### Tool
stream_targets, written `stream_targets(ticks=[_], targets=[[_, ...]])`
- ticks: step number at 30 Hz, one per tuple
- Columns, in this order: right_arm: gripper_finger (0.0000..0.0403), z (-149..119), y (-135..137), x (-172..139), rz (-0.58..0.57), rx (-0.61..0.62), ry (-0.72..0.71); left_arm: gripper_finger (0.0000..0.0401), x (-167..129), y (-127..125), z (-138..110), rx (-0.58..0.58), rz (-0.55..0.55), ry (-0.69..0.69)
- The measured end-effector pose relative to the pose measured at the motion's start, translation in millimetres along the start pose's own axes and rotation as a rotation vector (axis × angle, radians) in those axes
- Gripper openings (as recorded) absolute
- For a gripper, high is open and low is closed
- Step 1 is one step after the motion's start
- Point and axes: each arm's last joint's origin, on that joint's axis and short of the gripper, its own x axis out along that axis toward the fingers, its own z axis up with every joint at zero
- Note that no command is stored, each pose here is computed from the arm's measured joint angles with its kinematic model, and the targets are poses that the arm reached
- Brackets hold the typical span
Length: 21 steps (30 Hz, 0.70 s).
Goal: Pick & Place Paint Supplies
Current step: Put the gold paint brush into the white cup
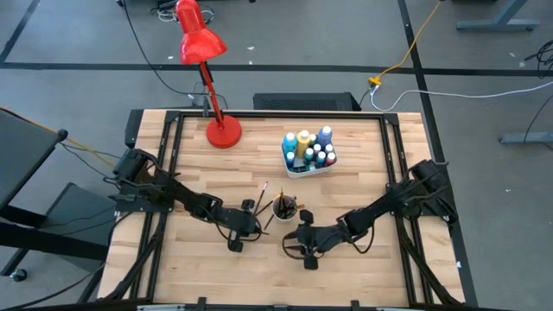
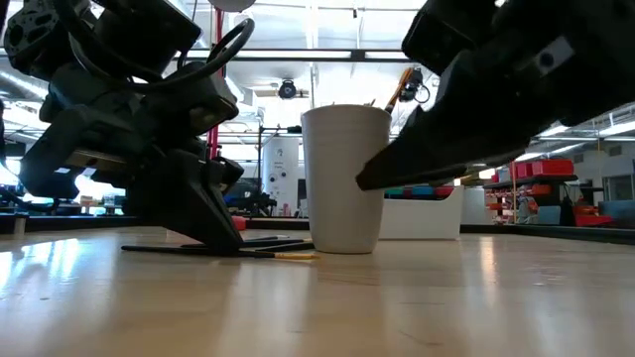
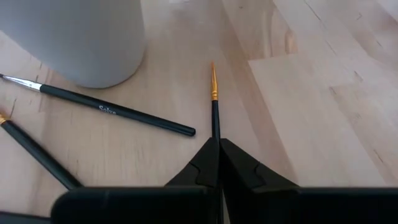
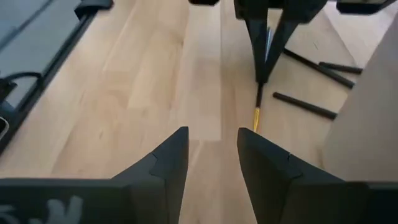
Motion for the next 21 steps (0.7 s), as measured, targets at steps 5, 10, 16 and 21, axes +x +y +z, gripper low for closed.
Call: stream_targets(ticks=[5, 10, 16, 21], targets=[[0.0138, -4, -3, 1, -0.016, -0.005, 0.044, 0.0013, 0, 0, 0, -0.001, 0.0, -0.004], [0.0141, -14, -6, 0, -0.047, -0.056, 0.141, 0.0013, 0, -1, 1, -0.033, -0.006, -0.01], [0.0142, -15, -7, 0, -0.055, -0.005, 0.148, 0.0013, 6, -2, 6, -0.08, -0.006, -0.02], [0.0142, -22, -10, 3, -0.079, -0.001, 0.175, 0.0013, 33, -8, 18, -0.021, -0.036, -0.032]])
